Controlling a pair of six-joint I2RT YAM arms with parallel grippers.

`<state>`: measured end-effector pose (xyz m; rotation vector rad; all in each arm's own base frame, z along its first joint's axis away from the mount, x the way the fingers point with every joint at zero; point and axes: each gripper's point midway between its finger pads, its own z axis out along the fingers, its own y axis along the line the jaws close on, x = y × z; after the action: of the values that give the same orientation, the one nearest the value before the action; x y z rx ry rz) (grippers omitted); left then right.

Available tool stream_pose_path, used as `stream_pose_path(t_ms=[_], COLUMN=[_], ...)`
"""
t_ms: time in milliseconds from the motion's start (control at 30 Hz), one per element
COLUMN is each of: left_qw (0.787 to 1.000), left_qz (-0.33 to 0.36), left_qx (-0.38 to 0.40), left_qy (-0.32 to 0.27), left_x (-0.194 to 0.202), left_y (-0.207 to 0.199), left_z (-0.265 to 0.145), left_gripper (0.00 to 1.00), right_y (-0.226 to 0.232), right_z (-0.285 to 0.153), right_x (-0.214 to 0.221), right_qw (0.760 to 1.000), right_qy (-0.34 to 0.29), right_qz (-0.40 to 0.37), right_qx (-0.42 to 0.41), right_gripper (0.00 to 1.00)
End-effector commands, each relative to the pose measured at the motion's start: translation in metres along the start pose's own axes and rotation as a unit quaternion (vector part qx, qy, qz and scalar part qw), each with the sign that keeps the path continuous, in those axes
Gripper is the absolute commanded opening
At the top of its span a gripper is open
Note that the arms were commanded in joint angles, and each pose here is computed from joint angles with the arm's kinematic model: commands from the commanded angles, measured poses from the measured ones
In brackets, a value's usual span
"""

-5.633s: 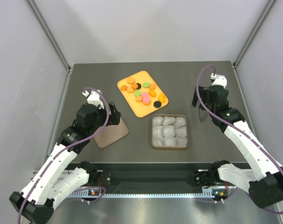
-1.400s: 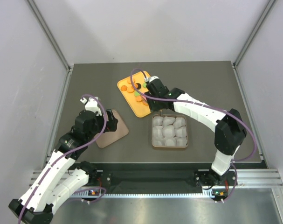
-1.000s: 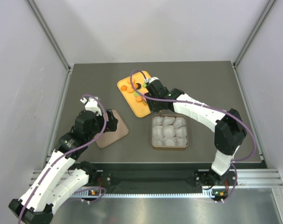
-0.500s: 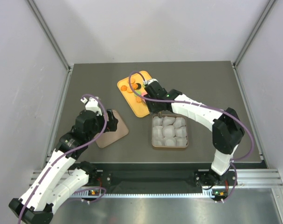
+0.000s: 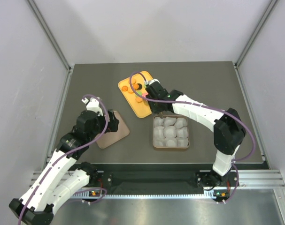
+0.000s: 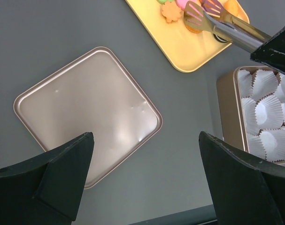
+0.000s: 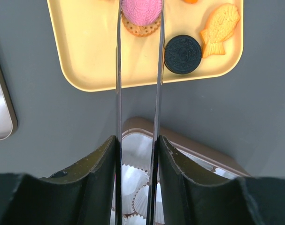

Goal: Pack the cookies

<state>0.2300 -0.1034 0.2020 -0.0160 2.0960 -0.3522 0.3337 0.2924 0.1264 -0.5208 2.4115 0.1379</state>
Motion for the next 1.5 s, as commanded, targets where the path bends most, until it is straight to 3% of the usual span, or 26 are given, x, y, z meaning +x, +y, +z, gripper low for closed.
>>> stream_pose_path(t_ms=[0,600,1167,1467], left_qw=[1.0,1.0,1.0,1.0], left_qz=[-0.002,-0.001,-0.002,-0.002], left_qx=[0.0,-0.003,-0.001,-0.002], left_qy=[-0.005,-0.005,-0.005,-0.006], left_x=[-0.002,-0.002,-0.002,-0.002], left_y=[-0.001,0.0,0.0,0.0], left_z=[0.003,0.004,0.003,0.003], left_gripper=[0.98,0.98,0.98,0.98], right_y=[0.006,0.007,0.016,0.017], right_z=[-0.018,-0.037,-0.025,-0.026], right_x=[-0.029,-0.041,-0.014,-0.015], right_qw=[0.998,0.996,0.997,0.997], right_qy=[-0.054,-0.084,-0.055,-0.057], right_qz=[0.011,0.018,0.015,0.018], right_qx=[-0.005,-0.023,-0.052,-0.056], right_gripper=[0.34,0.33,0.34,0.43])
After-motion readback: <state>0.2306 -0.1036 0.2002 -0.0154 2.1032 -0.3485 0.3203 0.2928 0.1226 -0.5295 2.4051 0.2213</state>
